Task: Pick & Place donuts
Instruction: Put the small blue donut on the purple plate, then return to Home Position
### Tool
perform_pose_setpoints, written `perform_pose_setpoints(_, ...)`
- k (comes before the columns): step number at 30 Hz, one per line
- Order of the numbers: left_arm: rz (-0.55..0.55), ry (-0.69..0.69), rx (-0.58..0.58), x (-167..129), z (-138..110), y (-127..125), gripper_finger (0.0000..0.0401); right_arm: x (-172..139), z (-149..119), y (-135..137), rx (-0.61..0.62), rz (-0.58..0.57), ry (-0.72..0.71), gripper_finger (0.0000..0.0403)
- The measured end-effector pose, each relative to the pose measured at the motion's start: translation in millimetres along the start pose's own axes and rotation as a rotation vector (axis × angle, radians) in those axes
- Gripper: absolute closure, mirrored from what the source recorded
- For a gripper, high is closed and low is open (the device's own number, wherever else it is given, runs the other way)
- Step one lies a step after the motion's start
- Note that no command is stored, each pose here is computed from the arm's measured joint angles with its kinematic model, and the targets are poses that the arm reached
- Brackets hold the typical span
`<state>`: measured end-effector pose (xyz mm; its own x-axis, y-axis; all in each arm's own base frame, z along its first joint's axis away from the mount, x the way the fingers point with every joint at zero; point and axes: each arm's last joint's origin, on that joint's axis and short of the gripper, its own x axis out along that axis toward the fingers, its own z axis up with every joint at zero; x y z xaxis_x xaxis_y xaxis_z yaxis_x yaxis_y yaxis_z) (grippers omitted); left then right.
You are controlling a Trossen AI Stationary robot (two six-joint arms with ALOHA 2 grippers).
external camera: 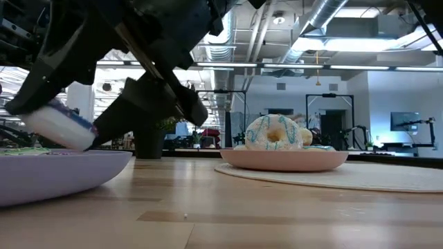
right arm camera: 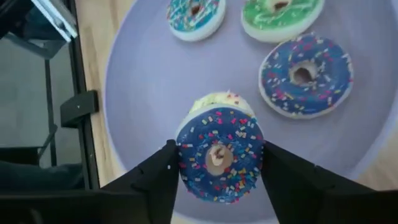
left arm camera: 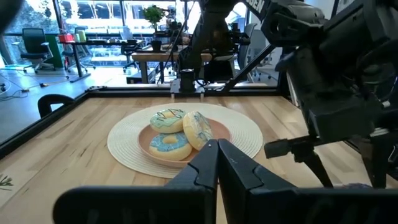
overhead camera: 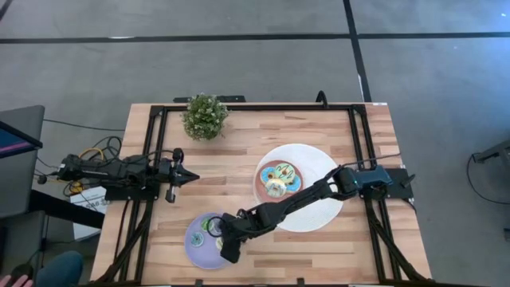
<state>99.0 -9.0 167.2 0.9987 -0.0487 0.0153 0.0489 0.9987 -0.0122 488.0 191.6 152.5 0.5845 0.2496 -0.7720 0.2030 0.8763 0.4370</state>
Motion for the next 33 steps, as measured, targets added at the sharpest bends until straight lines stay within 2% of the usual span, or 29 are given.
perform_pose_setpoints(11,0.000,0.000,0.000,0.0,0.0,0.0,0.0401,-3.3,7.6,-4.6,0.046,0.013,0.011,0.0131)
perform_pose_setpoints(15,0.000,0.001,0.000,0.0,-0.1,0.0,0.0401,-14.1,24.8,-1.7,0.088,0.121,0.053,0.0121)
perform_pose_setpoints(20,0.000,0.001,0.000,0.0,-0.1,0.0,0.0401,-39.9,56.6,11.1,0.078,0.183,-0.030,0.0121)
perform_pose_setpoints(23,0.000,0.001,0.000,0.0,-0.1,0.0,0.0401,-57.4,69.1,16.0,0.062,0.150,-0.065,0.0121)
perform_pose_setpoints(26,0.000,0.000,0.000,0.0,0.0,0.0,0.0401,-65.8,70.8,16.1,0.048,0.091,-0.048,0.0122)
perform_pose_setpoints(28,0.000,0.000,0.000,0.0,0.0,0.0,0.0401,-70.4,72.3,17.0,0.016,0.080,-0.042,0.0131)
perform_pose_setpoints(30,0.000,0.000,0.000,0.0,0.0,0.0,0.0401,-72.1,72.0,20.0,-0.034,0.084,-0.046,0.0159)
perform_pose_setpoints(33,0.000,0.001,0.000,0.0,-0.1,0.0,0.0401,-71.2,67.7,23.6,-0.108,0.081,-0.039,0.0236)
